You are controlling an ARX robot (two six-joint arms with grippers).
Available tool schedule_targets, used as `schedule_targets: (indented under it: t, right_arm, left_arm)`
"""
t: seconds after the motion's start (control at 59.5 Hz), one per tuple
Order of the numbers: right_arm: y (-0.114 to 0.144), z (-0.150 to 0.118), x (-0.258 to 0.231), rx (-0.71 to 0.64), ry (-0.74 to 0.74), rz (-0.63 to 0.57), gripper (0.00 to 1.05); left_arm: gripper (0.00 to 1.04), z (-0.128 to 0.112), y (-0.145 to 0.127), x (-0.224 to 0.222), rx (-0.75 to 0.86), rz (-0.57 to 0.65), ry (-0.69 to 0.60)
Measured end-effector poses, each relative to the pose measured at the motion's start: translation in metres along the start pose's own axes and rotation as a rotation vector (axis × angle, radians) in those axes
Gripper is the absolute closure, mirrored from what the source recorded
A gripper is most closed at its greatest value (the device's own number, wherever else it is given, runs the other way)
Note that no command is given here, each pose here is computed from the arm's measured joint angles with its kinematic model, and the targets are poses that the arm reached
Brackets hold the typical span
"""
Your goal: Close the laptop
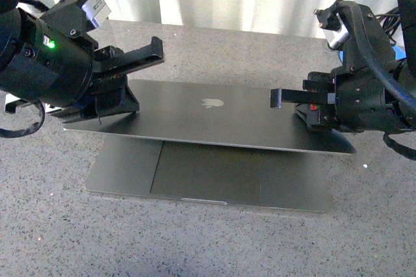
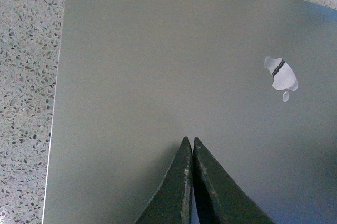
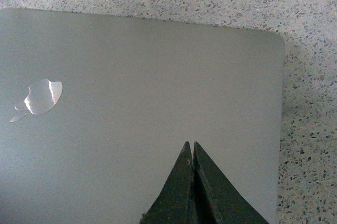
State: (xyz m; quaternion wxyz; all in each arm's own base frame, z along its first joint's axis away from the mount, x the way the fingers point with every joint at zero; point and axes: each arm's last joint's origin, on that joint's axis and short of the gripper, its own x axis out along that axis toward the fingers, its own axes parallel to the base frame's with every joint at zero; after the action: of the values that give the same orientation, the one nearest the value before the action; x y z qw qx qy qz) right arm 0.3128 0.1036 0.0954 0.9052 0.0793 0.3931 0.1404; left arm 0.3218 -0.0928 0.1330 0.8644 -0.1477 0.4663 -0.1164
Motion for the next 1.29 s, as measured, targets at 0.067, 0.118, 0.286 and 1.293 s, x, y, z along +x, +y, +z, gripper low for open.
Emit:
schedule_targets:
  t: [0.067,0.118,0.286,1.293]
  right_arm:
    - [0.000,-0.001,0.001,0.002,0.002,0.000,1.04]
    - [0.000,-0.002,0.001,0.005,0.004,0.000,1.04]
    - [-0.002,-0.006,0.003,0.011,0.011,0.001,1.04]
    - [-0.005,-0.026,0.012,0.033,0.039,0.008,1.04]
  left_arm:
    - [1.01,-0.002,0.001,0.002,-0.004,0.001,0.005]
    - [1.01,-0.003,0.002,0.003,-0.005,0.001,0.009]
    - [1.01,-0.007,0.003,0.008,-0.020,-0.003,0.015]
    - [1.01,-0.025,0.009,0.025,-0.046,-0.012,0.051]
